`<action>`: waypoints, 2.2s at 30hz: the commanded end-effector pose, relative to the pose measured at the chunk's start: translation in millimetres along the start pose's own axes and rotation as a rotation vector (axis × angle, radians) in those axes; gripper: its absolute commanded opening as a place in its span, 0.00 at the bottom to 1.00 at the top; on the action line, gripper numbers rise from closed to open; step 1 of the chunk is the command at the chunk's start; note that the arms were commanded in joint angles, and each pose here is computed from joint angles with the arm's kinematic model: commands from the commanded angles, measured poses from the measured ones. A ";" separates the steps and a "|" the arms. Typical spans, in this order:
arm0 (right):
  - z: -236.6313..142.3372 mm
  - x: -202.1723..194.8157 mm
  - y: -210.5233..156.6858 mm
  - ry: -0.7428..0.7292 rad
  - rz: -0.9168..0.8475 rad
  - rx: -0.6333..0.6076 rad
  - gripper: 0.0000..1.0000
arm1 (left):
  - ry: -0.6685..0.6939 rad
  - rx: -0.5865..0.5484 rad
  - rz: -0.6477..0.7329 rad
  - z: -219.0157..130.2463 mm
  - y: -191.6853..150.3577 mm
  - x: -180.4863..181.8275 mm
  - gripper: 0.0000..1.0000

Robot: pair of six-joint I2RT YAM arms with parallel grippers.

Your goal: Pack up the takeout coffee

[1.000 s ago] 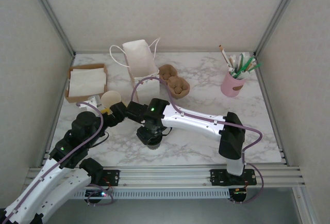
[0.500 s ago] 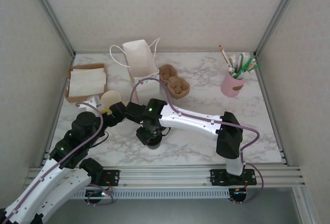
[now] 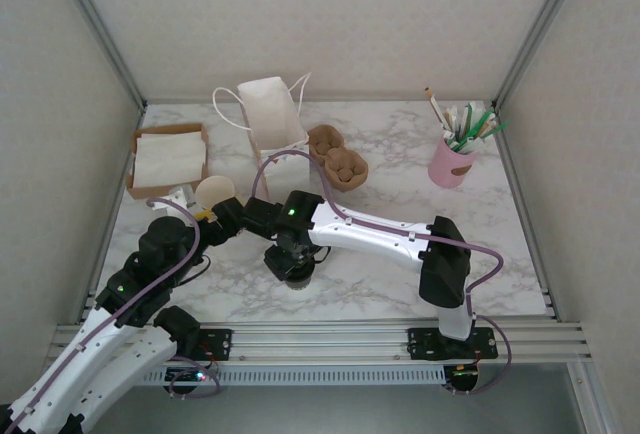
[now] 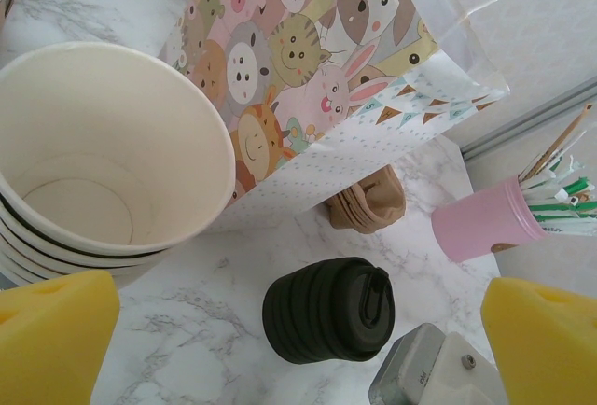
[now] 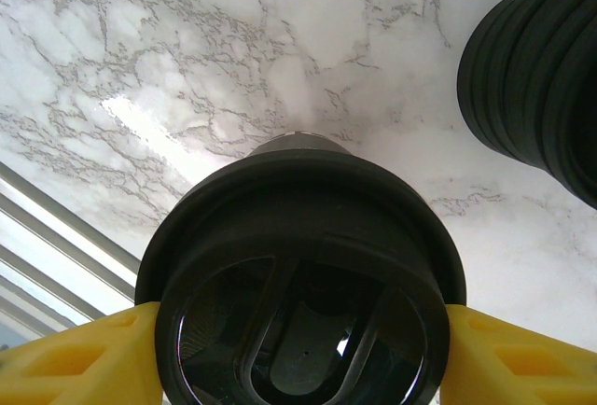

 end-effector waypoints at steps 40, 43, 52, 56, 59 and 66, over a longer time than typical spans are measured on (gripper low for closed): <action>-3.5 3.7 -7.5 0.037 0.005 -0.011 0.67 | -0.013 0.016 0.005 4.5 -5.7 0.1 1.00; -7.7 3.4 -5.6 0.042 0.009 -0.027 0.67 | -0.014 0.022 0.002 5.3 -6.9 0.4 1.00; 3.2 -0.5 -9.7 0.035 0.020 -0.001 0.67 | -0.010 0.212 -0.009 20.8 -43.0 6.6 0.77; 3.4 -0.9 -9.7 0.037 0.024 -0.004 0.67 | 0.015 0.355 -0.039 26.0 -72.8 18.9 0.48; 3.6 -1.3 -9.2 0.043 0.030 -0.008 0.67 | 0.047 0.414 -0.058 23.8 -88.0 31.9 0.32; 3.7 -0.6 -8.7 0.057 0.032 -0.016 0.67 | 0.032 0.596 -0.170 29.1 -135.6 52.1 0.16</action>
Point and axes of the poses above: each hand's point on the last joint's axis, 136 mm out from that joint toward the fingers, its own z axis out along the fingers, its own x axis along the line the jaws close on, y = z × x, the point moved 3 cm from there along -z, back along the fingers, and after that the axes turned 6 degrees about -z, right-handed, at the moved point
